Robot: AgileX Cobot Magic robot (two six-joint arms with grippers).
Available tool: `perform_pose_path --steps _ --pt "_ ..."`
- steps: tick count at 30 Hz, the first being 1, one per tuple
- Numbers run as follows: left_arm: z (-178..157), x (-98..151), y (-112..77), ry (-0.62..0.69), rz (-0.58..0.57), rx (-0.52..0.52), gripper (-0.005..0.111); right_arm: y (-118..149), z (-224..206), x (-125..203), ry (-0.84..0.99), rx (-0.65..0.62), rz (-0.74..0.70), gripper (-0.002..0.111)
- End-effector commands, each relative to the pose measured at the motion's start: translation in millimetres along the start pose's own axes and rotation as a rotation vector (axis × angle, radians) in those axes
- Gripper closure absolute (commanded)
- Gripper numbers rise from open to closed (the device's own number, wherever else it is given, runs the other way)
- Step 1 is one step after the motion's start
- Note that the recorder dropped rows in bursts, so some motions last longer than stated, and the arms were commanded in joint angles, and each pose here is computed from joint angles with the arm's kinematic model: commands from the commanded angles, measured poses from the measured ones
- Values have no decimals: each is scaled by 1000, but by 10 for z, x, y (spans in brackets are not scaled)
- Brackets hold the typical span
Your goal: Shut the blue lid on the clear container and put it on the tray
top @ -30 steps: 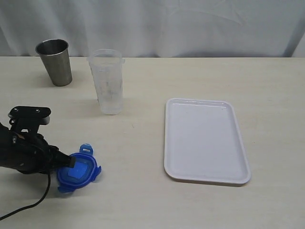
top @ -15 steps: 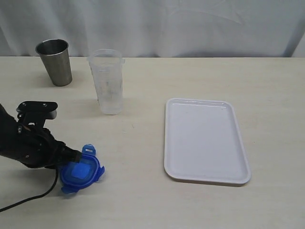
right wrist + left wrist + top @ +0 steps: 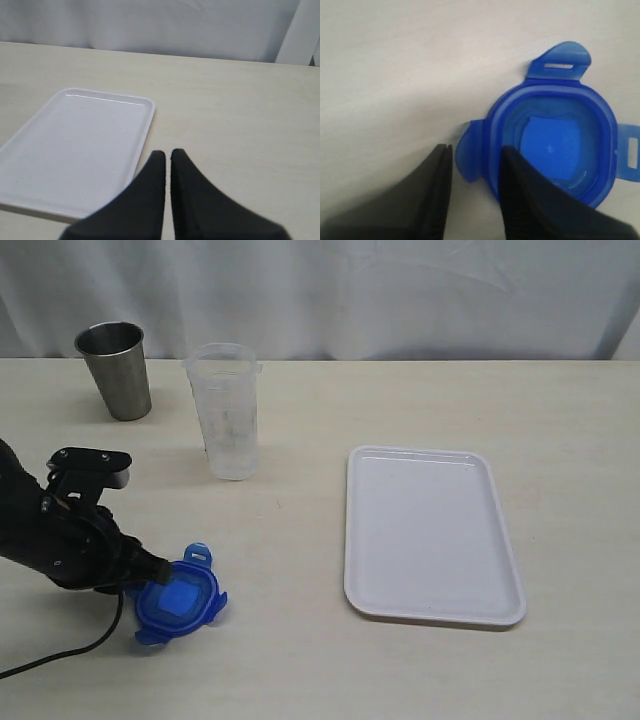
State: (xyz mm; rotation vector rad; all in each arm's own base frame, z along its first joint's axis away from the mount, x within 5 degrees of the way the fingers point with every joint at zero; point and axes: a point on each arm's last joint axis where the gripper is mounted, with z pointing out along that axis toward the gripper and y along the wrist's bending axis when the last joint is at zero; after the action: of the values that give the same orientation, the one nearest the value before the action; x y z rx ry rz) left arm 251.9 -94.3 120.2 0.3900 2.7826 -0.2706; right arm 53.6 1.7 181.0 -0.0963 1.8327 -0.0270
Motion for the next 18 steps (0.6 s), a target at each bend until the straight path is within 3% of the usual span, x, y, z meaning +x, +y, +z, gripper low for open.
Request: perform_pose_path --steps 1,18 --pt "0 -50 11 -36 12 -15 71 -1 -5 -13 -10 0 -6 104" --pt "0 -53 12 -39 12 -16 71 -1 -5 -13 -10 0 -6 104"
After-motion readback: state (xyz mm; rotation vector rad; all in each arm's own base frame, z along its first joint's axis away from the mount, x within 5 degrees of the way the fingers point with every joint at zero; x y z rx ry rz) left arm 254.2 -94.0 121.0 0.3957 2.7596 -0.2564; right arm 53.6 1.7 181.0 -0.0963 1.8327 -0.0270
